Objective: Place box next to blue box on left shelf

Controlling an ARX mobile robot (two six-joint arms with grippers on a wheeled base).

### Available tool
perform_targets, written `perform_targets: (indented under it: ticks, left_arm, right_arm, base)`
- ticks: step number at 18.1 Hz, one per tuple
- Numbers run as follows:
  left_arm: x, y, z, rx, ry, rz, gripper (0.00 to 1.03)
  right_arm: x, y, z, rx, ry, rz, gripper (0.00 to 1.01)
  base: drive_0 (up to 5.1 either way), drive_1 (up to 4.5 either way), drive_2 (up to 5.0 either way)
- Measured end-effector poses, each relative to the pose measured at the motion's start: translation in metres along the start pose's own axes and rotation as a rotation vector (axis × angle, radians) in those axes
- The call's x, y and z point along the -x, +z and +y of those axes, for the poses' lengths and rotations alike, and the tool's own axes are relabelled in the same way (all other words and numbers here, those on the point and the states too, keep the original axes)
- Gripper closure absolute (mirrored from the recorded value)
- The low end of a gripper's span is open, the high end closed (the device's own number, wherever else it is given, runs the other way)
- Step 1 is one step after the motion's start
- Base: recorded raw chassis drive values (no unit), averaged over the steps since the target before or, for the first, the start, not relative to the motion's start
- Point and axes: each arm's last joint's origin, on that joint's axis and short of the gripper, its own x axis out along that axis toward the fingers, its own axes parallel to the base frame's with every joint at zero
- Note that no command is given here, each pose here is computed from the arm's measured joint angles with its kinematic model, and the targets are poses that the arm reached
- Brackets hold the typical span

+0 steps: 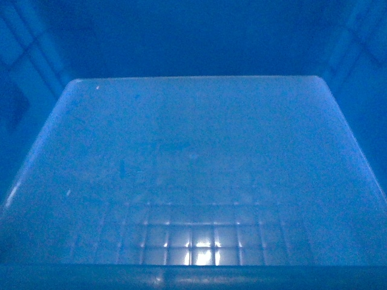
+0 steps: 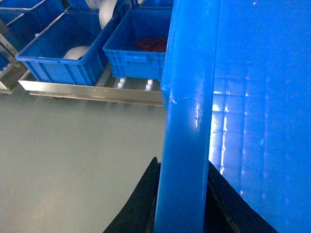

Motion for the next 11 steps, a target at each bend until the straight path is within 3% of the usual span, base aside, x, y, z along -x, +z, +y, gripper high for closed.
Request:
perform_targets:
  ticks: [11]
  left_arm:
    - [0.0,0.0,0.0001,0.0,0.0,0.0,0.86]
  right_arm:
    - [0.0,0.0,0.0,0.0,0.0,0.0,0.68]
  base:
    - [0.0,0.0,0.0]
